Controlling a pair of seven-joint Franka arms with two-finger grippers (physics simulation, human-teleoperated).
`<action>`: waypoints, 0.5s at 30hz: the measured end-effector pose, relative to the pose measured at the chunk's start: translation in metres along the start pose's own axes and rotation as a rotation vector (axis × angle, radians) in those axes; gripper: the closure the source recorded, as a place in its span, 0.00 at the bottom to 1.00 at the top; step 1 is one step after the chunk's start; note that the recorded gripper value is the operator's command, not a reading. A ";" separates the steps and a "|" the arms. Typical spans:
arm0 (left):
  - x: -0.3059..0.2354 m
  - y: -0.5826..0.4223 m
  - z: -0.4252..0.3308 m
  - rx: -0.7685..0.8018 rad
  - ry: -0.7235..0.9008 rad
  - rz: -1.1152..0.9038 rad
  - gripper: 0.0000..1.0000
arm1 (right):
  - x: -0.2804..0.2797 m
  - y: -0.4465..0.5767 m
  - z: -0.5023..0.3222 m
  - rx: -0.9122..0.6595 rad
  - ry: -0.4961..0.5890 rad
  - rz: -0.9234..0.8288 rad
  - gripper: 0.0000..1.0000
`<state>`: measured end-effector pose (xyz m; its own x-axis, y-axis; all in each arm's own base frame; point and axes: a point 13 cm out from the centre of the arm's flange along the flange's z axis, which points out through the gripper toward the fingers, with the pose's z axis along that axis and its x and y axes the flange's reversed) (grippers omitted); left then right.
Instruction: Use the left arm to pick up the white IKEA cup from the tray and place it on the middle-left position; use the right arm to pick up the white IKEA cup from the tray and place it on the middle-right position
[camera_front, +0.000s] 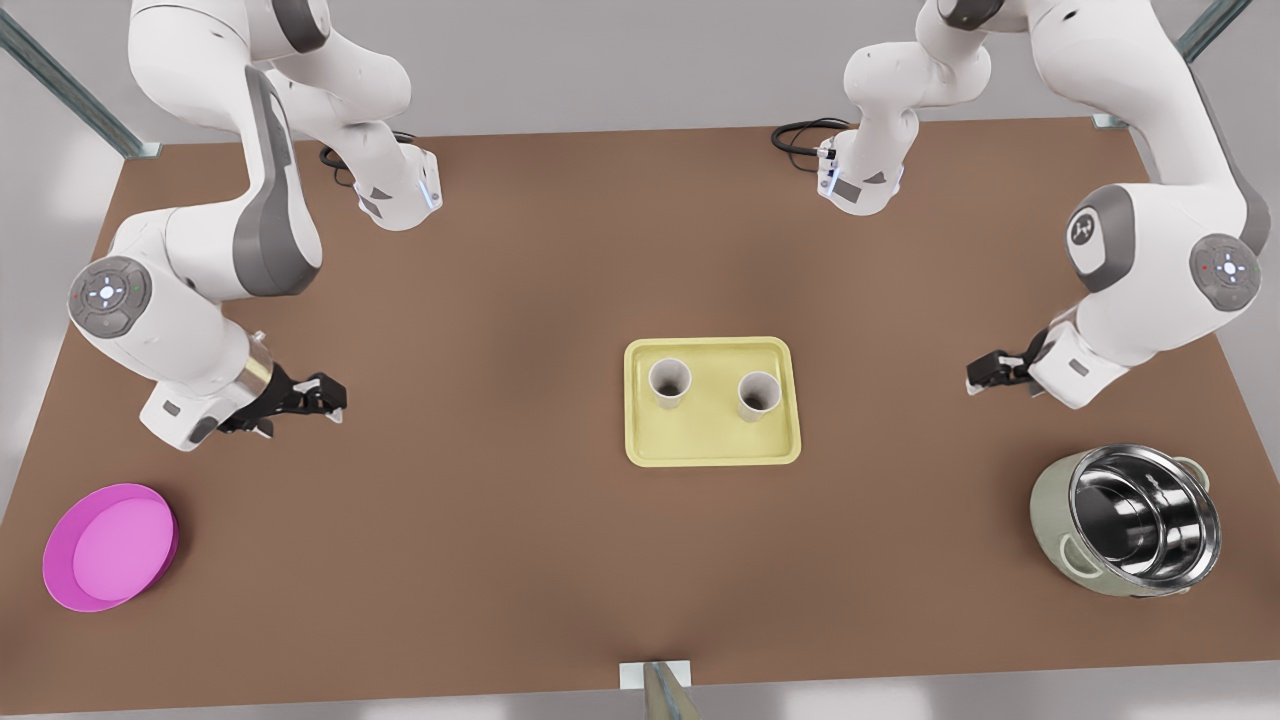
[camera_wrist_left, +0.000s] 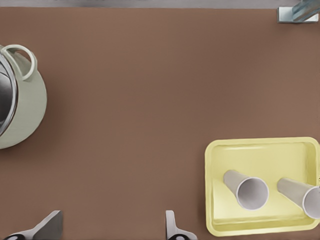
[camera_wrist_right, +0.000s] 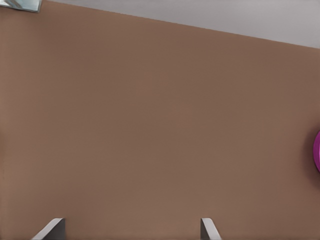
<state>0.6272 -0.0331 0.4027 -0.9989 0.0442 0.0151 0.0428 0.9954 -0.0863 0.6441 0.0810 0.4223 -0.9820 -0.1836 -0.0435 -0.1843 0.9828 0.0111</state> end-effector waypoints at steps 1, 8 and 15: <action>-0.001 -0.001 0.000 0.001 -0.004 0.005 0.00 | 0.000 0.000 0.001 0.000 0.000 0.000 0.00; 0.032 -0.221 0.034 -0.001 0.035 0.298 0.00 | 0.016 0.199 0.005 -0.031 0.004 -0.243 0.02; 0.052 -0.277 0.114 -0.055 0.105 0.264 0.00 | 0.046 0.262 0.070 -0.039 0.055 -0.255 0.01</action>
<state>0.5616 -0.3162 0.3142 -0.9458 0.3080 0.1029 0.3047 0.9513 -0.0464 0.5537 0.3311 0.3534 -0.9043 -0.4268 0.0050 -0.4262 0.9035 0.0456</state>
